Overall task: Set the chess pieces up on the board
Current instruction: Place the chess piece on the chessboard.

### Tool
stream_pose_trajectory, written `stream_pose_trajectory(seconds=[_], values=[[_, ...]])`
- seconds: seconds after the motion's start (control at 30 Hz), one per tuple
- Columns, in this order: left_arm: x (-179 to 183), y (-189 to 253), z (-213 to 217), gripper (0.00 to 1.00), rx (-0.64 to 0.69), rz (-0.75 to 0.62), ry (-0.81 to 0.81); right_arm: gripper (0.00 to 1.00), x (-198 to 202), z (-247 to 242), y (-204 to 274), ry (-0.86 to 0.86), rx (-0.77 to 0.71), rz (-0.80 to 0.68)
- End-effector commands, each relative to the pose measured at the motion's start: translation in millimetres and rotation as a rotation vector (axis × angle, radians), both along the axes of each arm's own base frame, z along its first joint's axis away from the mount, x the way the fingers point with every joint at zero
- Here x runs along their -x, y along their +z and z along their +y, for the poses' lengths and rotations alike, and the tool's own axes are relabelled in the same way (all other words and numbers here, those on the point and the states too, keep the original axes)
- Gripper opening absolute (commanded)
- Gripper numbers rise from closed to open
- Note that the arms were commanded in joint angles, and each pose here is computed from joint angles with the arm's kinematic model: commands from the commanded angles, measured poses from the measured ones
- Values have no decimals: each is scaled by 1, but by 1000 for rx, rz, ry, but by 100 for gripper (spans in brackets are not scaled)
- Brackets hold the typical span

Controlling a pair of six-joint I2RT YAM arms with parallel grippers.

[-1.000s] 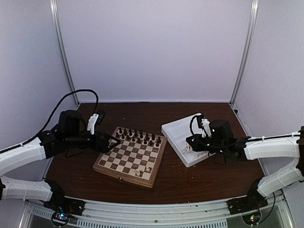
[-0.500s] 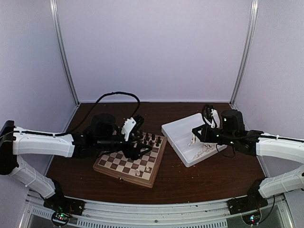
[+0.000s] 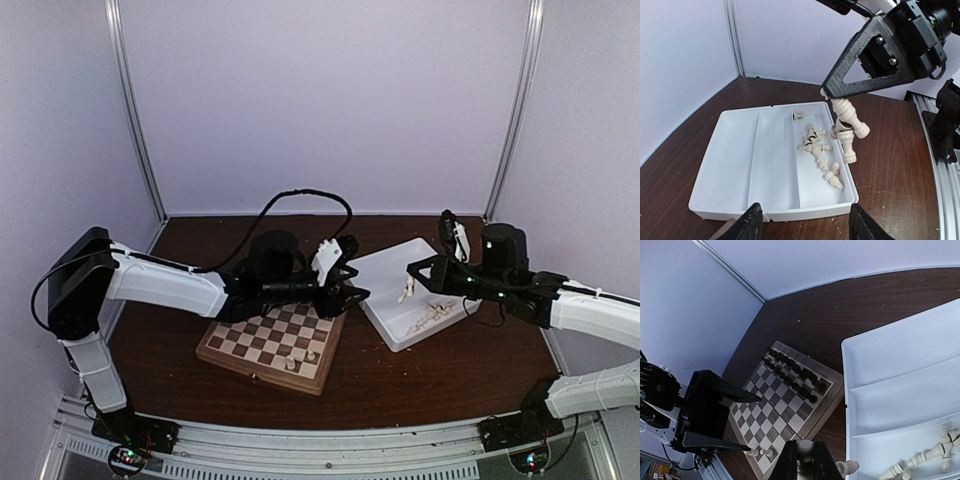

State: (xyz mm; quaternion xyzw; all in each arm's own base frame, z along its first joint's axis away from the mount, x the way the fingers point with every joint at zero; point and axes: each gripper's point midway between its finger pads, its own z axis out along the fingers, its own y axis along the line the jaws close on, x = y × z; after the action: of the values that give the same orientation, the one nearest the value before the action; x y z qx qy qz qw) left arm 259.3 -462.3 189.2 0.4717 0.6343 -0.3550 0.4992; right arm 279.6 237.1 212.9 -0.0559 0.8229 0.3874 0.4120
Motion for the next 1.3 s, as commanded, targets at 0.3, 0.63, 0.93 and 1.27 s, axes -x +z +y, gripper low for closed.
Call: stream_pose_trajectory(seconds=[0.3,0.63,0.93,1.27], values=[[8,17,-47,60,81,-118,-139,6,-4,-6,43,-63,-148,-28],[4,7,-64,64,62,-107,-129,6,-10,0,40,-74,-205,-11],[-7,2,-72,64,66,-91,-90,6,-10,1,39,-69,-227,-6],[-9,10,-77,64,96,-77,-90,6,-9,1,32,-70,-225,3]])
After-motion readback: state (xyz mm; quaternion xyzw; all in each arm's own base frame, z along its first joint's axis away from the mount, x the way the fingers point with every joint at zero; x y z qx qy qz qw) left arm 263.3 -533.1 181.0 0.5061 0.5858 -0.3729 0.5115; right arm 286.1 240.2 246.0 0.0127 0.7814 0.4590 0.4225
